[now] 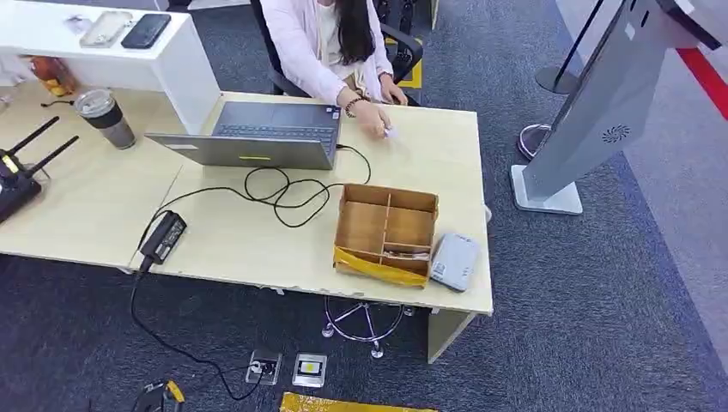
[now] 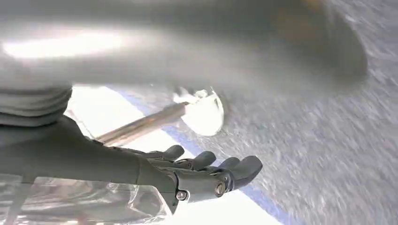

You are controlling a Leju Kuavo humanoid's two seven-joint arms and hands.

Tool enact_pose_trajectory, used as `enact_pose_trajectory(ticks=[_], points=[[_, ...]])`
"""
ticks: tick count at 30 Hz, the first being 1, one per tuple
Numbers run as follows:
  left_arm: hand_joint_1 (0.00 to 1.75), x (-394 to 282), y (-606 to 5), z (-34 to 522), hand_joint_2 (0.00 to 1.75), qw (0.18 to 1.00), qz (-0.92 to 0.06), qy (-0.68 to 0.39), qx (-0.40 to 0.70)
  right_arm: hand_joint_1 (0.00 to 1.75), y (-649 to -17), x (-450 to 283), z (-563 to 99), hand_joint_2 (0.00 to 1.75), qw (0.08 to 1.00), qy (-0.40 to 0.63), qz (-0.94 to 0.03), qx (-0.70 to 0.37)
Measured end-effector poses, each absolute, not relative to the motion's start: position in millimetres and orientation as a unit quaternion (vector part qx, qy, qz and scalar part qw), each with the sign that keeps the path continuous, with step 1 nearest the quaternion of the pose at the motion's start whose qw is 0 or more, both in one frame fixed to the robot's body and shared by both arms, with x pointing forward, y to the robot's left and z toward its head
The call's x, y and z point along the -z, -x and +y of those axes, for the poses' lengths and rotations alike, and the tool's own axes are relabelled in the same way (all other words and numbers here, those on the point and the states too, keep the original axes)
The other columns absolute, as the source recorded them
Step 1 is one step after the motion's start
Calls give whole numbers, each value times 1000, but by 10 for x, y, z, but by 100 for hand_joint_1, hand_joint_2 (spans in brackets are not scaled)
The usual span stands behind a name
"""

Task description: Pass the card to the sensor for recognition and then transmit it.

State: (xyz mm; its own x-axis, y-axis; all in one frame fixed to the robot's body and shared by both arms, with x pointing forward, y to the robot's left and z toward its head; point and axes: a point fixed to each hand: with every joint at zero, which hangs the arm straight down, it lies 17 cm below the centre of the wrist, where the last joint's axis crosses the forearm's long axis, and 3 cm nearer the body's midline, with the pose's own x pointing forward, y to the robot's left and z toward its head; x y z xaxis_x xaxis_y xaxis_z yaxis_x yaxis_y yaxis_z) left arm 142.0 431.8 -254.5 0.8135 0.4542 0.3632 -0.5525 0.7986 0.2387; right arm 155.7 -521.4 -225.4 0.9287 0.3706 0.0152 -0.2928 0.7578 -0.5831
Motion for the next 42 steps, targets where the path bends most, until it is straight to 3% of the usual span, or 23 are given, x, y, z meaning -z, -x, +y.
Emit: enact_pose_trajectory(ticks=[11,17,22,30,37,42], points=[[0,2517,-1558,4296,0,942,-164,-145,-256,0,-3370,1062,-6056,175,873,378,-266,-154],[0,2473,-1680,4346,0,943,-177,-137,-247,0,-4318,218,-6113,175,819,392,-374,-186],[0,2456,-1697,4390,0,941,-183,-136,-251,0,-5027,-429,-5804,175,770,389,-452,-228],[0,2417,-1823,4377,0,942,-202,-132,-233,0,-6070,-1561,-4674,175,677,356,-585,-270],[0,2372,-1999,4343,0,946,-207,-128,-212,0,-6378,-2010,-3810,175,627,310,-651,-294],[0,2372,-1999,4343,0,946,-207,-128,-212,0,-6378,-2010,-3810,175,627,310,-651,-294]])
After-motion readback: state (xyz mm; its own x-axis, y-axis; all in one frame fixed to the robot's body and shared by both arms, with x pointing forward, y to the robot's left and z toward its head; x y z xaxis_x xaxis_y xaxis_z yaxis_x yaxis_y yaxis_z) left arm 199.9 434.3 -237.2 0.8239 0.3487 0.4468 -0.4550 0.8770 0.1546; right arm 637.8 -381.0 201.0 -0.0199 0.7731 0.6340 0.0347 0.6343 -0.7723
